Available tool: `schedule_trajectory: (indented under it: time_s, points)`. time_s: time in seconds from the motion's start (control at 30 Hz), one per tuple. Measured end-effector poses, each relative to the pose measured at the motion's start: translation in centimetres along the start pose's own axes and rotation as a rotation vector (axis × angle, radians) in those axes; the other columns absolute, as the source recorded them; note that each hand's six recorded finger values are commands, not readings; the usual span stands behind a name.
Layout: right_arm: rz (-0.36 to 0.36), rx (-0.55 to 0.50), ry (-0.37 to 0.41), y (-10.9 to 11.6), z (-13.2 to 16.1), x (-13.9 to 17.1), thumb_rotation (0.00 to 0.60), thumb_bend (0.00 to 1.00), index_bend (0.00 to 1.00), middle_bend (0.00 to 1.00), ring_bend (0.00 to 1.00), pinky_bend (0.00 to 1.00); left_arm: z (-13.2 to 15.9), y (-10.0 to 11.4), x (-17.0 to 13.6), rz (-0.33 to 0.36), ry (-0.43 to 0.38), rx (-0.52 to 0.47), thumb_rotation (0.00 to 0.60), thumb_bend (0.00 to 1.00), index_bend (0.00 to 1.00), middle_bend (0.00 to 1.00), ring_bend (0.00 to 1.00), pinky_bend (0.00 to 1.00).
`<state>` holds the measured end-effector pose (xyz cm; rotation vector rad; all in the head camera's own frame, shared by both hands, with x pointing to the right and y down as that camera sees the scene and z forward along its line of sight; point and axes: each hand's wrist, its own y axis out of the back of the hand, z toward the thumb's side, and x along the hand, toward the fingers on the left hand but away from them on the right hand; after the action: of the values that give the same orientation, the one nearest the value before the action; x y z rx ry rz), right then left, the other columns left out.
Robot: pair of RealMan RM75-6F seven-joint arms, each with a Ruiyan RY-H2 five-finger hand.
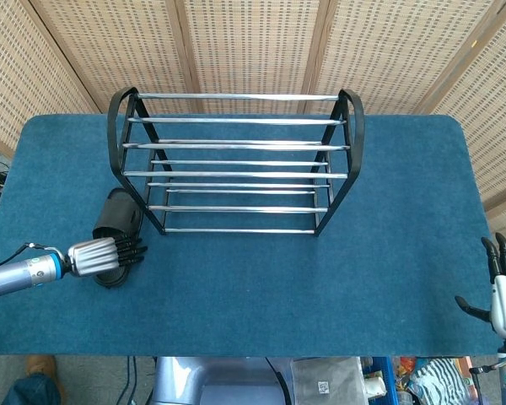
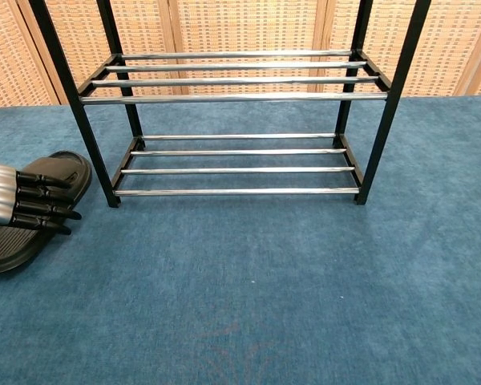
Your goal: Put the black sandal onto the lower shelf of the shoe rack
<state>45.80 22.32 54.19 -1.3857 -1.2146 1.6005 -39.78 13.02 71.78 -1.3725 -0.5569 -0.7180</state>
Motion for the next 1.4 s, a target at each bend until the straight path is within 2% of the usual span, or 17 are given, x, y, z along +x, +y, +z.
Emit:
schedule_trajectory:
  time_s: [0.1,0.23,0.3,0.43,0.47,0.53,0.67,0.93,1.13,1.4]
  points:
    - [0.000,-0.005,-0.003,0.1,-0.1,0.0,0.600,0.00,0.00,0.00,0.00,0.00,0.2,0.0,0.4,-0.003,-0.010,0.002,0.600,0.12,0.01,0.00,0.00,0.00]
    - [-0.002,-0.009,0.001,0.1,-0.1,-0.1,0.600,0.00,0.00,0.00,0.00,0.00,0.5,0.3,0.7,0.011,-0.011,-0.003,0.600,0.12,0.16,0.00,0.00,0.04]
    - [0.000,-0.009,0.003,0.1,-0.1,0.0,0.600,0.00,0.00,0.00,0.00,0.00,0.7,0.3,0.9,0.012,-0.018,-0.005,0.600,0.12,0.24,0.05,0.02,0.10]
    - [-0.001,-0.012,0.005,0.2,-0.1,0.0,0.600,0.00,0.00,0.00,0.00,0.00,1.2,0.4,1.0,0.024,-0.028,-0.011,0.600,0.12,0.55,0.36,0.25,0.26]
    - [-0.001,-0.013,0.005,0.2,-0.1,0.0,0.600,0.00,0.00,0.00,0.00,0.00,1.3,0.6,1.0,0.031,-0.030,-0.014,0.600,0.12,0.61,0.42,0.30,0.29]
    - [-0.002,-0.016,0.009,0.3,-0.1,0.0,0.600,0.00,0.00,0.00,0.00,0.00,1.4,0.8,1.0,0.046,-0.030,-0.021,0.600,0.12,0.66,0.46,0.33,0.32]
    - [0.000,-0.022,0.015,0.3,0.0,0.1,0.600,0.00,0.00,0.00,0.00,0.00,1.6,1.3,0.7,0.078,-0.030,-0.029,0.600,0.12,0.70,0.50,0.36,0.35]
    - [0.008,-0.028,0.031,0.3,0.2,0.3,0.600,0.00,0.00,0.00,0.00,0.00,2.3,2.6,-0.1,0.158,-0.037,-0.037,0.600,0.12,0.72,0.51,0.38,0.37]
    - [0.010,-0.037,0.047,0.5,0.5,0.6,0.600,0.00,0.00,0.00,0.00,0.00,3.3,4.3,-1.4,0.260,-0.065,-0.016,0.600,0.12,0.74,0.54,0.40,0.39]
    - [0.014,-0.056,0.072,0.7,0.8,1.1,0.600,0.00,0.00,0.00,0.00,0.00,5.1,6.4,-3.5,0.392,-0.125,0.074,0.600,0.12,0.78,0.57,0.43,0.41]
